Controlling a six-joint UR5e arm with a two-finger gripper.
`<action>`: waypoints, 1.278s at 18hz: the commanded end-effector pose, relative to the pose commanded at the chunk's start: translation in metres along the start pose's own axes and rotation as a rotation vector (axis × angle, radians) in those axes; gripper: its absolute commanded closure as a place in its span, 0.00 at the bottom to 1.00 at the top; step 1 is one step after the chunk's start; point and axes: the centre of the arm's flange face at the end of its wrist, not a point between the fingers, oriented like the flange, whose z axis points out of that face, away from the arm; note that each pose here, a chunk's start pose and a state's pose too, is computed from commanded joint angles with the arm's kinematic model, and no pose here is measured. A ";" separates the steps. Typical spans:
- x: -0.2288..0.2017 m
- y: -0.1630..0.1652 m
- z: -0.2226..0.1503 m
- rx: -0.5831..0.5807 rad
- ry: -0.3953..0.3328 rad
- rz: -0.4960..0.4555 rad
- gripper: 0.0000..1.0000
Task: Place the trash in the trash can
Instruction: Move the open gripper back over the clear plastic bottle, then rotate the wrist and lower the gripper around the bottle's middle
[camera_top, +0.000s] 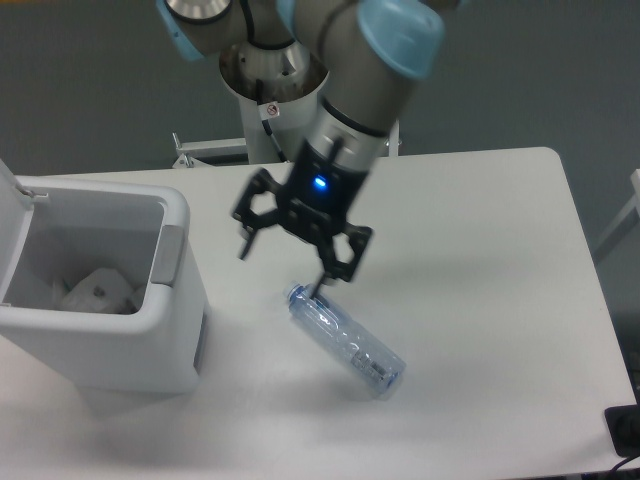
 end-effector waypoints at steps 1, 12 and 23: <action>-0.007 0.003 0.006 -0.006 0.006 -0.013 0.01; -0.085 0.013 0.069 -0.128 -0.022 -0.352 0.01; -0.104 0.009 0.133 -0.297 -0.171 -0.591 0.00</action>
